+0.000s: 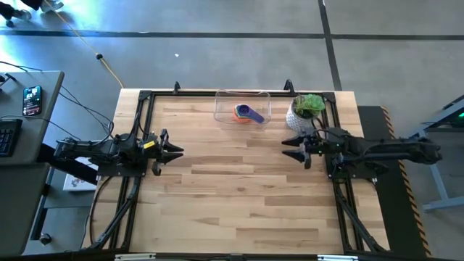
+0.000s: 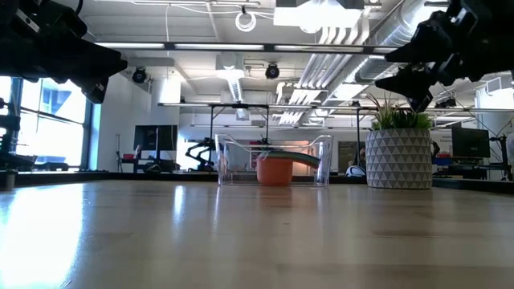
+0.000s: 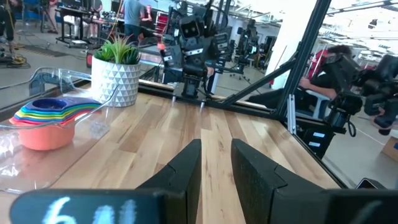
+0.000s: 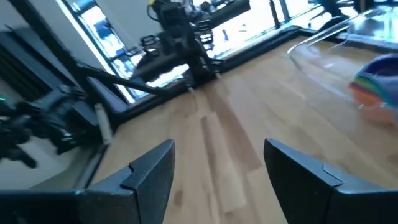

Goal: Nest measuring cups in basket
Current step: Return to Home Position

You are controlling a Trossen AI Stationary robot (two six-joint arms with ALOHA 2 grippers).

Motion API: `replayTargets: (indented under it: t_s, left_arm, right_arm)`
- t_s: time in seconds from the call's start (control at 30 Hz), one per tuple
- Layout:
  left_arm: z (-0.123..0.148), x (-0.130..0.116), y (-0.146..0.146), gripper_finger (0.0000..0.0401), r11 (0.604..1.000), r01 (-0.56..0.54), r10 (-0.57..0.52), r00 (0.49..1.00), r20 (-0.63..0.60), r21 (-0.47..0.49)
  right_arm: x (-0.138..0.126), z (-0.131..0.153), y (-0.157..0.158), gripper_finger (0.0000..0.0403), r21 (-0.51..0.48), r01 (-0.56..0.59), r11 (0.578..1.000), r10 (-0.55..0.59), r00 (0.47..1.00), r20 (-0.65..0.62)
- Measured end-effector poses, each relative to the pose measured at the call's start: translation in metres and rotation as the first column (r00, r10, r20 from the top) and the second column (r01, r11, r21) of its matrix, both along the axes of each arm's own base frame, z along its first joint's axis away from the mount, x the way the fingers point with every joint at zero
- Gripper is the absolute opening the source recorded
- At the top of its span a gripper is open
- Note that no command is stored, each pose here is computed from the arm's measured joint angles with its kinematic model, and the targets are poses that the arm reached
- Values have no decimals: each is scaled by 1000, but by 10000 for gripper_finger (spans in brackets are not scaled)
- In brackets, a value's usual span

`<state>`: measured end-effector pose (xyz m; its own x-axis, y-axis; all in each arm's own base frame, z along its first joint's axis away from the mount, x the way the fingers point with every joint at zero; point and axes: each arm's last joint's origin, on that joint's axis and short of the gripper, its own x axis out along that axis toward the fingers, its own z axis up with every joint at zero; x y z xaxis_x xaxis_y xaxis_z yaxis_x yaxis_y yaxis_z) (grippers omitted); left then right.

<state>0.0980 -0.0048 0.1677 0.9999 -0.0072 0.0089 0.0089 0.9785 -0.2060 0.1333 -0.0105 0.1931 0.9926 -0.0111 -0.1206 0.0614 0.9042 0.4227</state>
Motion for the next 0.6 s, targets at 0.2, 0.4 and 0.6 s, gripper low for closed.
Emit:
replayTargets:
  t_s: [0.2,0.4,0.6]
  left_arm:
    - [0,0,0,78,1000,0,0,1000,0,0]
    - [0,0,0,78,1000,0,0,1000,0,0]
    - [0,0,0,78,1000,0,0,1000,0,0]
  right_arm:
    - [-12,-13,2,238,32,-41,999,38,996,87]
    - [-20,-20,3,238,22,-29,999,26,990,141]
    - [-25,-18,2,238,-71,31,997,-18,983,183]
